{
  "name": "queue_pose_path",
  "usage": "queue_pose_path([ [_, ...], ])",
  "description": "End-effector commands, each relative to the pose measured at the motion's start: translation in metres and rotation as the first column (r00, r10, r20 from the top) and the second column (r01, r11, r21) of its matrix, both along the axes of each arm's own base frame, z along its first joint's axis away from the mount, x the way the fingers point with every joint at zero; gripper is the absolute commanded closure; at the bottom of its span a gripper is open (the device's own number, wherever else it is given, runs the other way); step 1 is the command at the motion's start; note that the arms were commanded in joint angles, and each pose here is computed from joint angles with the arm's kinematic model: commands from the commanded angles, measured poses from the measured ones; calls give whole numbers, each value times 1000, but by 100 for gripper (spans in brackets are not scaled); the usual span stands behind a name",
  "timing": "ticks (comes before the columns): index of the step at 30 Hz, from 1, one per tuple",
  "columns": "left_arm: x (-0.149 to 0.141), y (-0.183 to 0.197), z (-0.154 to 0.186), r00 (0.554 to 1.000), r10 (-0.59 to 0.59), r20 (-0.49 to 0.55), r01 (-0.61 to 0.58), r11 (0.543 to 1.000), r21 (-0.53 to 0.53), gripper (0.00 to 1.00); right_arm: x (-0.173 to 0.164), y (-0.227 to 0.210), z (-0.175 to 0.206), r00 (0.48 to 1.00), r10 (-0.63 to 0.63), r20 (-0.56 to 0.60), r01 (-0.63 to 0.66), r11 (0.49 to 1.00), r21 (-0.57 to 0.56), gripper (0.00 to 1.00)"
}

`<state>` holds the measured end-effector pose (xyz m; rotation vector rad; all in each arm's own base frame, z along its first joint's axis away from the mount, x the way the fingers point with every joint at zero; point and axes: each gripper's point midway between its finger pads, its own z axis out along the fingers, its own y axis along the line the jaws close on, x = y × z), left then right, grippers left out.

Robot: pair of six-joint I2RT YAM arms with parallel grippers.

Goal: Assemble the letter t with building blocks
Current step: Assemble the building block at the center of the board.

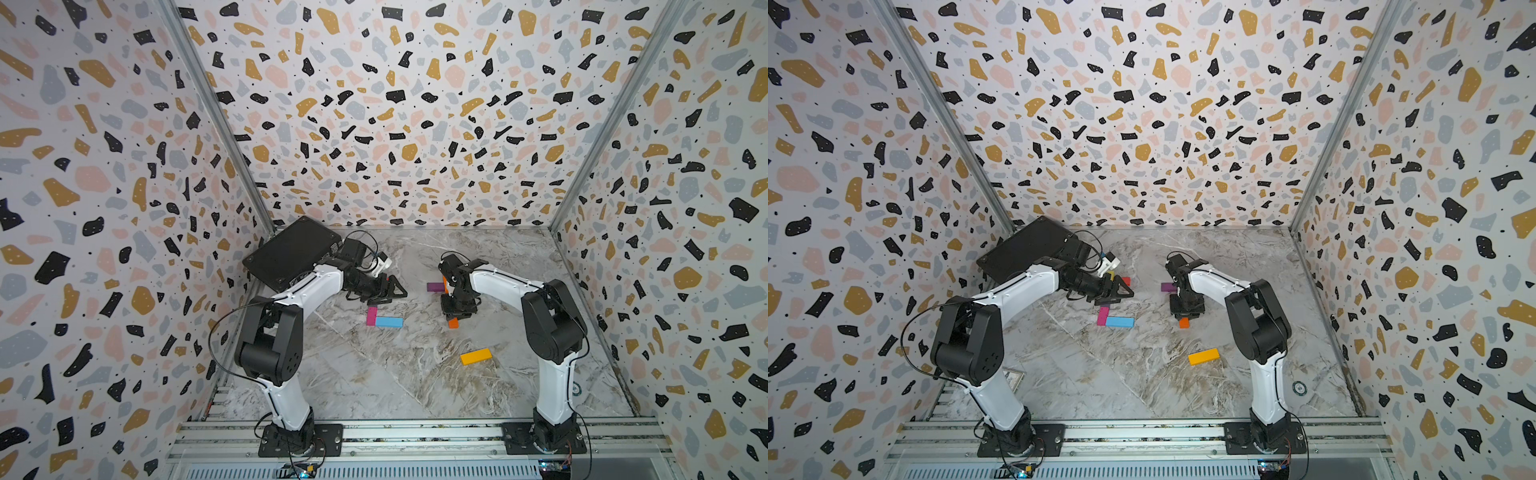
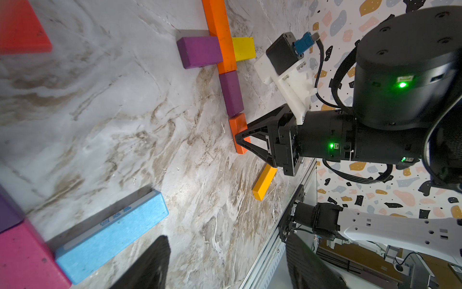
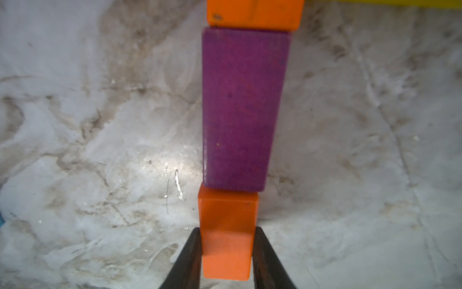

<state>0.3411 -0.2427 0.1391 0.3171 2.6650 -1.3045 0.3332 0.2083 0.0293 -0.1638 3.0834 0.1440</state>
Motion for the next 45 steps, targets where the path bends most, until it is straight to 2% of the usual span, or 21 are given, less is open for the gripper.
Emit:
queue_pose_path([
  [1, 0, -1, -4, 1000, -9, -12, 8, 1000, -18, 26, 8, -7, -7, 1000, -19, 5, 19, 999, -32, 76],
  [19, 0, -2, -4, 1000, -9, -14, 9, 1000, -23, 26, 9, -7, -9, 1000, -26, 6, 26, 999, -31, 76],
  [25, 0, -2, -4, 1000, -9, -14, 9, 1000, -24, 26, 8, -7, -11, 1000, -26, 1, 26, 999, -28, 66],
  [32, 0, -2, -3, 1000, -10, -12, 9, 1000, -26, 26, 9, -8, -10, 1000, -29, 9, 29, 999, -34, 59],
  [45, -1, -2, -2, 1000, -12, -10, 11, 1000, -28, 26, 9, -6, -7, 999, -28, 16, 28, 999, -21, 54],
])
